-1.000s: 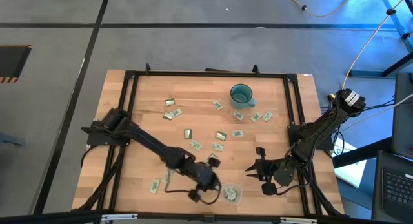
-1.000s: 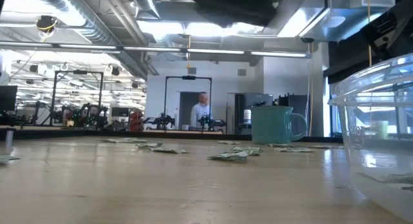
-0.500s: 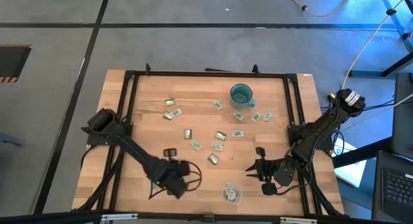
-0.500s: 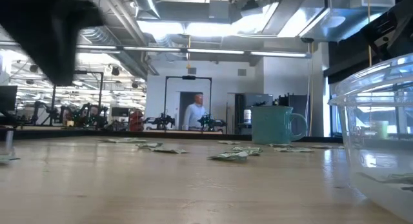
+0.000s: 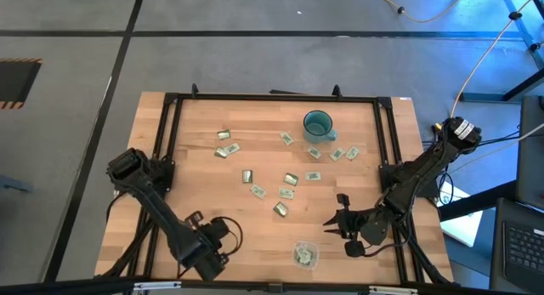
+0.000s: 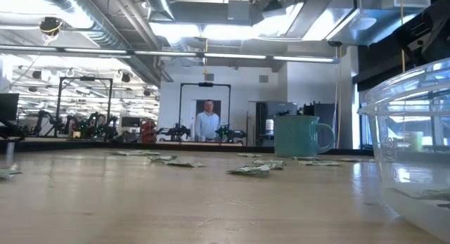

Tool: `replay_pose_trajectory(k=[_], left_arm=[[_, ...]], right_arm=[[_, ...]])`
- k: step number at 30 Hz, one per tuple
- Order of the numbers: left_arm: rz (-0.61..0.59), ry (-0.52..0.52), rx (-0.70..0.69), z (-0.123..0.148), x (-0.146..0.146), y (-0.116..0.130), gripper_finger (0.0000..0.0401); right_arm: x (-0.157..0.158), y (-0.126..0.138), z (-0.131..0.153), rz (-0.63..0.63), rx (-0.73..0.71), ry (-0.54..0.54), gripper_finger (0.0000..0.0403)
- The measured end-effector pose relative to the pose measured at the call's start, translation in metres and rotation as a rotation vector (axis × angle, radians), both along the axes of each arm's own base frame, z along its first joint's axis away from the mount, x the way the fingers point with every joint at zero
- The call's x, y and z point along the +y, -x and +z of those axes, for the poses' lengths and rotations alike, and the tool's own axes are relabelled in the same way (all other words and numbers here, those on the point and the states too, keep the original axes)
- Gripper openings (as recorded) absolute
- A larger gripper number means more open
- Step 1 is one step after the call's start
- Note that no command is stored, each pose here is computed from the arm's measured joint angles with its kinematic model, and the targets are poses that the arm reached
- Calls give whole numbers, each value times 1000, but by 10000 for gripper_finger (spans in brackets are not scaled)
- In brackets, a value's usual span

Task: Pick and place items into bin
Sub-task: Put the light green stevia packet into the transparent bin

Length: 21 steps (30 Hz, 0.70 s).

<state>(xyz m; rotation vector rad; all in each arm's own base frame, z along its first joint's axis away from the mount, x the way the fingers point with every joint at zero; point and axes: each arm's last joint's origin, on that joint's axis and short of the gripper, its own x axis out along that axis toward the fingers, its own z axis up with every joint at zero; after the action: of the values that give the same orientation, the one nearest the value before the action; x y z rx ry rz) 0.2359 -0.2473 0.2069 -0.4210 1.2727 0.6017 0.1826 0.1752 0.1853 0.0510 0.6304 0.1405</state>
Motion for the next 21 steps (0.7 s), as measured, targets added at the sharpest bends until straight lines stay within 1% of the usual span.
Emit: replay_pose_trajectory(k=[5, 8, 11, 14, 15, 17, 21], left_arm=[[122, 35, -5, 0, 0, 0, 80], [158, 30, 13, -6, 1, -2, 85], [213, 39, 104, -13, 2, -2, 94], [271, 5, 204, -22, 4, 1, 105], [285, -1, 220, -24, 4, 2, 107], [297, 20, 236, -28, 2, 1, 111], [298, 54, 214, -31, -2, -2, 110]], right_arm=[[0, 0, 0, -1, -2, -2, 88], [0, 0, 0, -1, -2, -2, 88], [0, 0, 1, -1, -5, -6, 88], [0, 0, 1, 0, -6, -6, 88], [0, 0, 1, 0, -6, -6, 88], [0, 0, 1, 0, -6, -5, 88], [0, 0, 1, 0, -6, -5, 88]])
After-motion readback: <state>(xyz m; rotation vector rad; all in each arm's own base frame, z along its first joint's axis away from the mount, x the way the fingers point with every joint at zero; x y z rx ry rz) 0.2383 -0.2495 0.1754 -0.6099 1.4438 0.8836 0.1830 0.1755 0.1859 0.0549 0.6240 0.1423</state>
